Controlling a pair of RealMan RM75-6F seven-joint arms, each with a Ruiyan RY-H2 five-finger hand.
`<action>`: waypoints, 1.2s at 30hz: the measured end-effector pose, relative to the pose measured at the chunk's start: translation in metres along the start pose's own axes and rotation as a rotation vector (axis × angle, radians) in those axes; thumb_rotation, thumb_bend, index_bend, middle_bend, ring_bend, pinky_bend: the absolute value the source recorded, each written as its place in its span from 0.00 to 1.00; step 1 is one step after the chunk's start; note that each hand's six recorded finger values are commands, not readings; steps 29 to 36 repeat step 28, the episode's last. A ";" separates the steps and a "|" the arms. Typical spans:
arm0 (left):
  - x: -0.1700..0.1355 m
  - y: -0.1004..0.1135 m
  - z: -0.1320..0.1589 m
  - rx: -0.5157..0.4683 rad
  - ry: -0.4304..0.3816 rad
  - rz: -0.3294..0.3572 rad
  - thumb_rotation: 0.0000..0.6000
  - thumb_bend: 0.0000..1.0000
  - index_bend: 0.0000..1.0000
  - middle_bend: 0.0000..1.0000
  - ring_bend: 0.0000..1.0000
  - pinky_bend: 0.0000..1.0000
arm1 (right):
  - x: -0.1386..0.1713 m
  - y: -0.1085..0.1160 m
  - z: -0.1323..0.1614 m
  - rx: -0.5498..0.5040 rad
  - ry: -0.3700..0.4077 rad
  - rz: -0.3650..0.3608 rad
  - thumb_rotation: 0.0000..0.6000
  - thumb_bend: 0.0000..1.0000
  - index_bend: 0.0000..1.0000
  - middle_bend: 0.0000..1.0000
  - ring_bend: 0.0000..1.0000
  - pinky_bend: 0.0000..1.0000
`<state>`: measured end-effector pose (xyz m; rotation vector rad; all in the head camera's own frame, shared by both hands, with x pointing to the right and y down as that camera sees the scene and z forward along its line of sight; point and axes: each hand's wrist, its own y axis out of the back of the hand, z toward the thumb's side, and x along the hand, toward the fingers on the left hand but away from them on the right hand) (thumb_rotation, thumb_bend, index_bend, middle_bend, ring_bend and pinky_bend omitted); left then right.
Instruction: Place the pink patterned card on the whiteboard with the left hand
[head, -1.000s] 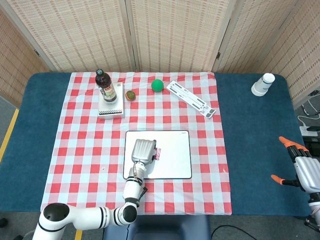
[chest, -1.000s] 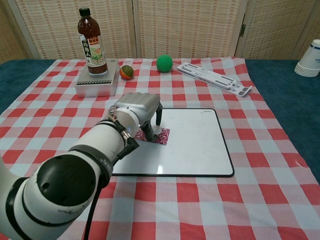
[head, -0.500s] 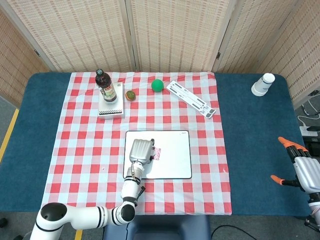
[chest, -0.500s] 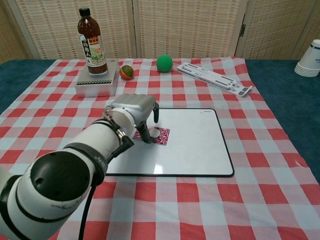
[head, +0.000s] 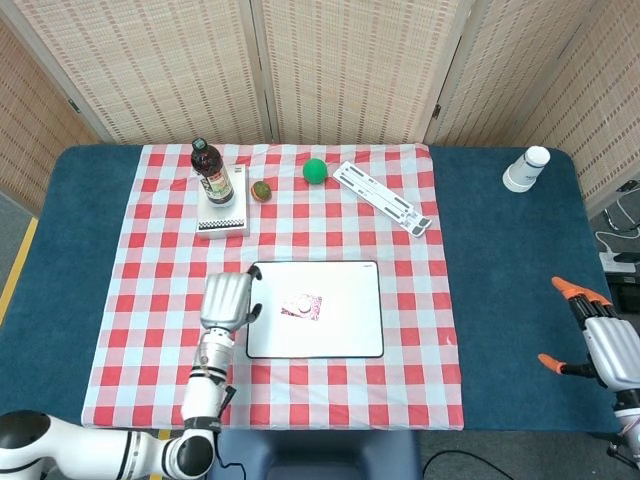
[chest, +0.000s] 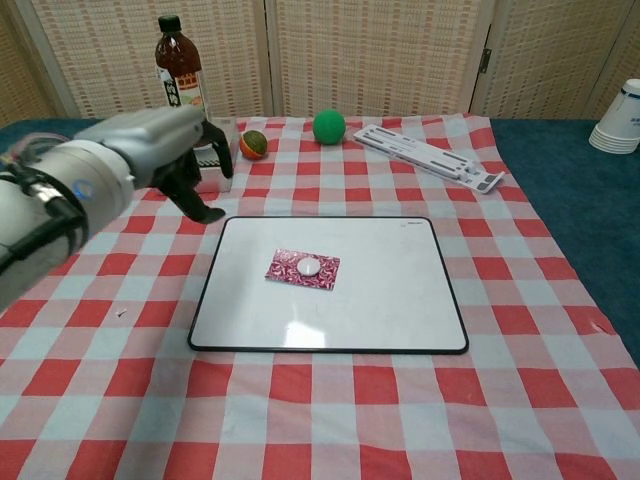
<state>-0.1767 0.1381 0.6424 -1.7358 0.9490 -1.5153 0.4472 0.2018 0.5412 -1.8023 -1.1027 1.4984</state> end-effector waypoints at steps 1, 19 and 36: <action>-0.003 0.004 -0.006 -0.019 0.004 0.023 1.00 0.27 0.18 0.33 0.38 0.61 | 0.001 0.000 0.001 0.000 0.002 0.001 1.00 0.00 0.04 0.09 0.00 0.12; -0.091 -0.016 -0.154 -0.189 0.161 0.050 1.00 0.18 0.00 0.00 0.00 0.00 | -0.002 -0.002 0.000 -0.002 -0.007 0.013 1.00 0.00 0.04 0.09 0.00 0.12; -0.112 -0.015 -0.177 -0.210 0.203 0.046 1.00 0.18 0.00 0.00 0.00 0.00 | -0.004 -0.002 -0.002 -0.001 -0.016 0.008 1.00 0.00 0.04 0.09 0.00 0.12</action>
